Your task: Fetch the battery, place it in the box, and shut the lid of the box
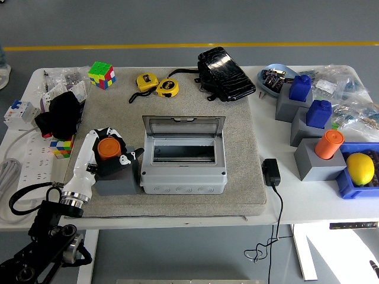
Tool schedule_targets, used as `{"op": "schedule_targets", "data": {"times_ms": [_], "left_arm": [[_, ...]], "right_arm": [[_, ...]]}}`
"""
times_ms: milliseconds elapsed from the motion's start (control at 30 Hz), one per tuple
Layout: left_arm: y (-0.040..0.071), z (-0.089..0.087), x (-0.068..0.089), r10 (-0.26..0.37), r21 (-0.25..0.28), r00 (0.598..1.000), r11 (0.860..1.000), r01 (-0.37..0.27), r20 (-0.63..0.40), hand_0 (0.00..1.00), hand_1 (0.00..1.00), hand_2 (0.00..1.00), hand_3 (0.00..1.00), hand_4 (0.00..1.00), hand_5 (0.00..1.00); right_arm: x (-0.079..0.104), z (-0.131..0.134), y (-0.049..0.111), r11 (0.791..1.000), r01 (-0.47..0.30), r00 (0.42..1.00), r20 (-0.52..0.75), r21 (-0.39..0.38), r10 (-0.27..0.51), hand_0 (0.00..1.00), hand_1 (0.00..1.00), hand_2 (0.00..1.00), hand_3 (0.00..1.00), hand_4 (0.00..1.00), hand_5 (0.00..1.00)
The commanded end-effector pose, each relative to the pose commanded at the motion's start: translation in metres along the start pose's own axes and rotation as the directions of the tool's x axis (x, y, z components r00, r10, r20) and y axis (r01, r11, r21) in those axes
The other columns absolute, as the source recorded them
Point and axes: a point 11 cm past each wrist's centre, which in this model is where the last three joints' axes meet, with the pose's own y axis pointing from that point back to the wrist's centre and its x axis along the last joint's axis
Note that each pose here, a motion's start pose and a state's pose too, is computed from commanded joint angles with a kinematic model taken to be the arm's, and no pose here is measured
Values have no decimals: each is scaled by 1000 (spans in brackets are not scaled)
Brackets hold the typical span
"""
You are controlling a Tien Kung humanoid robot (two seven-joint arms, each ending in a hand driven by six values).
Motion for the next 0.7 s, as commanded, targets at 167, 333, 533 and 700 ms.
{"op": "schedule_targets", "data": {"times_ms": [167, 333, 533, 700], "left_arm": [[-1, 0, 1, 7, -2, 1000, 1000, -7, -3, 15, 38, 112, 154, 945, 179], [-1, 1, 2, 16, -4, 1000, 1000, -16, -8, 12, 23, 105, 129, 934, 196], [-1, 1, 3, 22, -3, 1000, 1000, -22, -9, 21, 8, 95, 101, 935, 223], [-2, 1, 4, 28, -6, 1000, 1000, -28, -11, 19, 2, 95, 80, 931, 243]], "right_arm": [[-1, -1, 0, 1000, 1, 1000, 1, 2, -1, 872, 817, 789, 839, 998, 998], [0, -1, 0, 1000, 0, 1000, 2, 2, 0, 873, 817, 789, 839, 998, 998], [0, -2, 0, 1000, 0, 1000, 3, 3, 0, 873, 818, 789, 839, 998, 998], [0, -2, 0, 1000, 0, 1000, 3, 4, 0, 873, 818, 788, 839, 998, 998]]}}
